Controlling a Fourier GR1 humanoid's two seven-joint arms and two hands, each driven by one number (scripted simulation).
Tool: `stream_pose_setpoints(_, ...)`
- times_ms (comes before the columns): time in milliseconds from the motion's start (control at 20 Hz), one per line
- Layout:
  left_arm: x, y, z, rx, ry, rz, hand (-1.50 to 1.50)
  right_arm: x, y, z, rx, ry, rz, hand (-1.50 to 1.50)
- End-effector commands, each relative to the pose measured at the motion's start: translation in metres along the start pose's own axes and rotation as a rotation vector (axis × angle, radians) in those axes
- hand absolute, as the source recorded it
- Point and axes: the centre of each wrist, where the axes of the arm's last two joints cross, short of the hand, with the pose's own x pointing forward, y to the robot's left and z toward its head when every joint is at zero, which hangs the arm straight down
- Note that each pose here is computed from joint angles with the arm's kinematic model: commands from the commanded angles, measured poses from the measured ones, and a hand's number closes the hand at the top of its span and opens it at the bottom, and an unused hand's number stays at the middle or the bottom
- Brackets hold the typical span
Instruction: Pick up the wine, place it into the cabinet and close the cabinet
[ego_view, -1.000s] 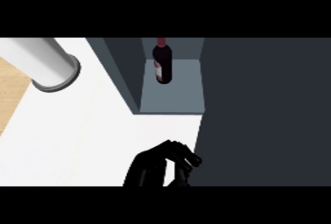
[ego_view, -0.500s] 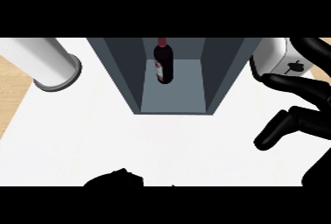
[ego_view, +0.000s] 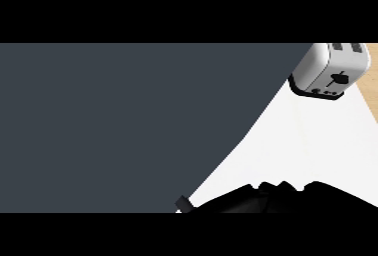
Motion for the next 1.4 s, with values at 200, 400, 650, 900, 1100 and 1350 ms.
stream_pose_setpoints(200, 0.038, 0.056, 0.015, 0.023, -0.048, -0.026, 1.50, -0.003, 0.057, -0.039, 0.150, 0.033, 0.041, 1.50)
stream_pose_setpoints(400, 0.043, 0.079, 0.031, 0.000, -0.022, -0.019, 1.50, -0.012, 0.078, -0.069, 0.123, 0.042, 0.086, 1.50)
stream_pose_setpoints(650, 0.062, 0.099, 0.030, -0.046, -0.015, -0.002, 1.50, -0.018, 0.072, -0.129, 0.003, 0.026, 0.126, 1.50)
stream_pose_setpoints(900, 0.082, 0.108, 0.013, -0.068, -0.022, 0.012, 1.50, -0.034, 0.077, -0.174, -0.087, 0.025, 0.177, 1.50)
stream_pose_setpoints(1100, 0.077, 0.119, 0.020, -0.067, -0.033, 0.010, 1.50, -0.051, 0.043, -0.209, -0.139, 0.094, 0.129, 1.50)
stream_pose_setpoints(1350, 0.098, 0.133, 0.008, -0.070, -0.021, -0.031, 1.50, -0.069, 0.014, -0.241, -0.236, 0.125, 0.158, 1.50)
